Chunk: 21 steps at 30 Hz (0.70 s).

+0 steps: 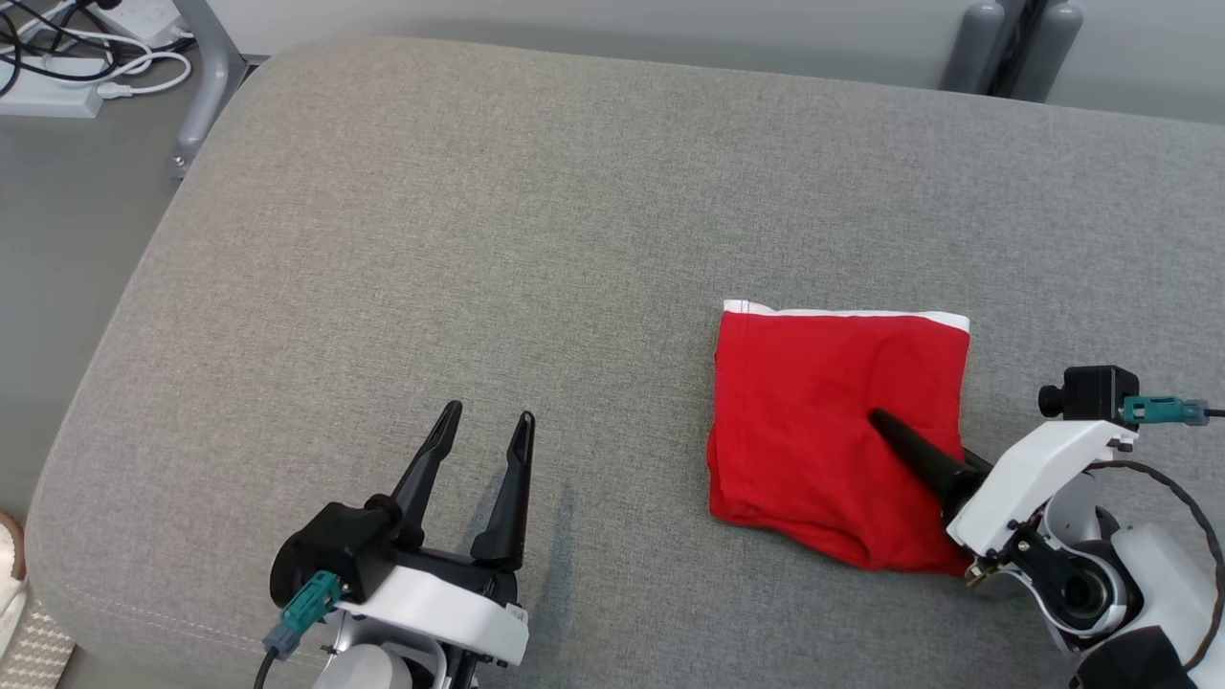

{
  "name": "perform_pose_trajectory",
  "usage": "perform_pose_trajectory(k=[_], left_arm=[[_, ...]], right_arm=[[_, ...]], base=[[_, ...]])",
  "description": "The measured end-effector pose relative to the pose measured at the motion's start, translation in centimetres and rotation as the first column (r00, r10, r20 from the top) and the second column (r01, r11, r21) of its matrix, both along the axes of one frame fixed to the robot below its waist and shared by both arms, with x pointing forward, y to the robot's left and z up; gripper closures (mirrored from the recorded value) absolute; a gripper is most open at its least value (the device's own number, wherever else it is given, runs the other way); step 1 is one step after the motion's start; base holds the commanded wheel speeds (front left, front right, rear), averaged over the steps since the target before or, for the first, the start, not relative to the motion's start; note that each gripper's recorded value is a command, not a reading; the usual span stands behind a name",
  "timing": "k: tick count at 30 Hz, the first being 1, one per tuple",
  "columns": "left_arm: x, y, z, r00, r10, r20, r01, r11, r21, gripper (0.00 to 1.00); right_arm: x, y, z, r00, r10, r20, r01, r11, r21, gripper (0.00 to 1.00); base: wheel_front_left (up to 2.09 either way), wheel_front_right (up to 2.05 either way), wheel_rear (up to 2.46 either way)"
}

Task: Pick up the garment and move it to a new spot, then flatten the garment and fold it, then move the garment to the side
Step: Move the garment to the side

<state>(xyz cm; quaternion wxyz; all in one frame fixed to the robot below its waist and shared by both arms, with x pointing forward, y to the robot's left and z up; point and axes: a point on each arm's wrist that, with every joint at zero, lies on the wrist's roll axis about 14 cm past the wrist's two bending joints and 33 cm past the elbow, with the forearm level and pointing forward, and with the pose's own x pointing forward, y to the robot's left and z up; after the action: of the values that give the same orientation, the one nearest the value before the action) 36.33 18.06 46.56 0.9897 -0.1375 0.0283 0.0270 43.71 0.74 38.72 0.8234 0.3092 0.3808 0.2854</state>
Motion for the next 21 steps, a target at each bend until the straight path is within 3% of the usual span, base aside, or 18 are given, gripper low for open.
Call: perform_pose_trajectory(k=[4,11,21], left_arm=[[0.1,-0.1,0.2,1.0,-0.003,0.007,0.003,1.0,-0.001,0.0],[0.8,-1.9,0.8,0.997,-0.068,0.032,0.067,0.998,0.007,0.0],[4.1,-8.2,1.5,0.961,-0.266,0.078,0.267,0.964,0.002,0.0]], right_arm=[[0.4,-0.4,0.7,0.998,-0.021,0.067,0.022,1.0,-0.015,1.0],[1.1,-4.1,2.2,0.963,0.01,0.27,0.036,0.985,-0.166,1.0],[2.1,-11.1,5.5,0.871,0.165,0.463,0.051,0.907,-0.418,1.0]], base=[[0.0,0.0,0.0],[0.0,0.0,0.0],[0.0,0.0,0.0]])
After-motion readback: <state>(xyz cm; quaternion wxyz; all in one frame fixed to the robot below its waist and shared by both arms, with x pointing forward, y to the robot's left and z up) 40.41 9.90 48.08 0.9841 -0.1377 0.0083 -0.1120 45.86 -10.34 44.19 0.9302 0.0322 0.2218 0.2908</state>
